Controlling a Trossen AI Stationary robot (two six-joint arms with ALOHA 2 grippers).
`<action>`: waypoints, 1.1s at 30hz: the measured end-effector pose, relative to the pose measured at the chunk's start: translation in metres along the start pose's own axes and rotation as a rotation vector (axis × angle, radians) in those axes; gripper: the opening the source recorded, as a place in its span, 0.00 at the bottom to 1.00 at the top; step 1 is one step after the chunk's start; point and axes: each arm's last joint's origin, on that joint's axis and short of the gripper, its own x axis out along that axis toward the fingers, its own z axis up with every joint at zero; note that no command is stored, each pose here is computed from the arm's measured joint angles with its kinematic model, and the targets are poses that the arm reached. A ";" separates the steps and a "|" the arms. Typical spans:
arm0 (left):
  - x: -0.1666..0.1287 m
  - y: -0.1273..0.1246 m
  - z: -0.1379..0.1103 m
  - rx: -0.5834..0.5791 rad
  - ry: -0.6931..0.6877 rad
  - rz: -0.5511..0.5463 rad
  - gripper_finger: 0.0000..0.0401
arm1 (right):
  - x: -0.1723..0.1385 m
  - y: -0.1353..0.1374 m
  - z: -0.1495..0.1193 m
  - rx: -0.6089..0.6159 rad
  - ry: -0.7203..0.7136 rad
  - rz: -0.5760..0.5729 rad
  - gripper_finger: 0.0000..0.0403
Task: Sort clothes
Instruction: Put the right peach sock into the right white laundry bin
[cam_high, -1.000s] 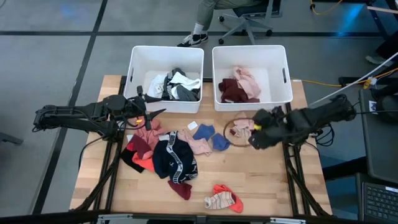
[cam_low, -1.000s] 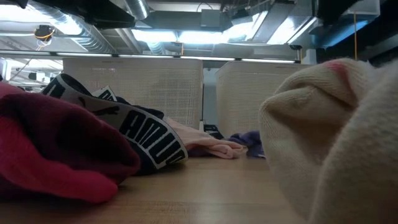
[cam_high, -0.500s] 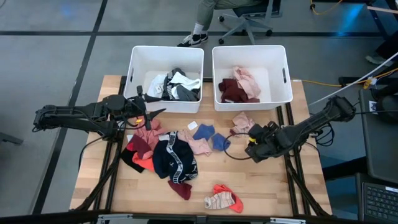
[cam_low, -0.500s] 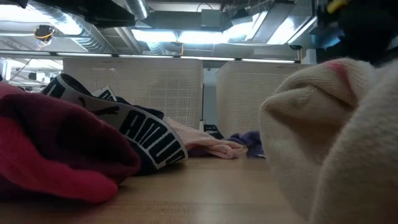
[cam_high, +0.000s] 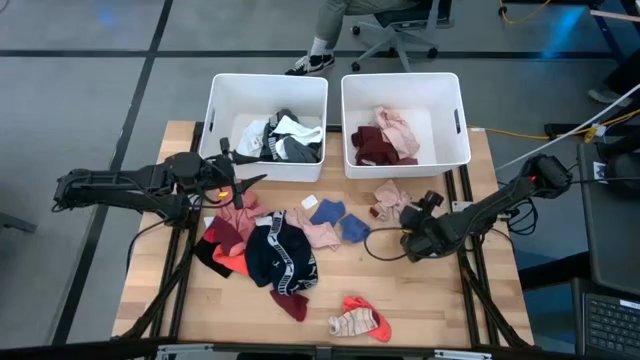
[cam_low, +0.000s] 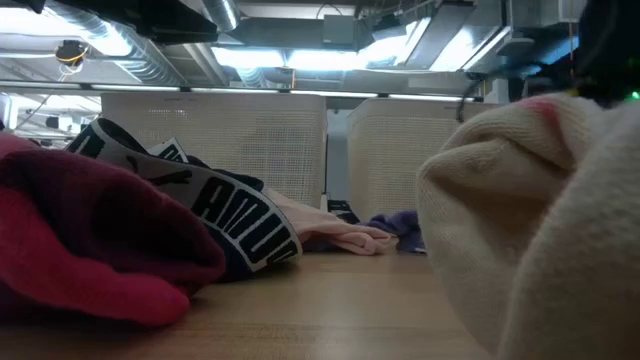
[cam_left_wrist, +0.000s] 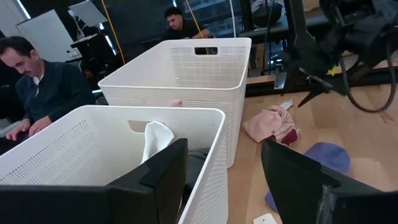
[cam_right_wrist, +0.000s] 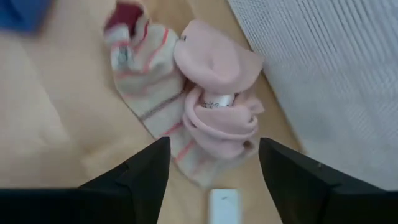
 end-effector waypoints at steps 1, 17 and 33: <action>0.000 0.000 0.000 -0.001 -0.001 0.000 0.48 | 0.003 0.000 -0.003 -0.050 -0.005 -0.010 0.60; 0.000 0.000 0.000 -0.003 0.000 0.000 0.48 | 0.028 0.003 -0.024 -0.259 -0.127 -0.058 0.39; 0.000 0.000 0.000 0.002 -0.005 0.001 0.48 | 0.042 -0.007 -0.015 -0.163 -0.040 -0.078 0.15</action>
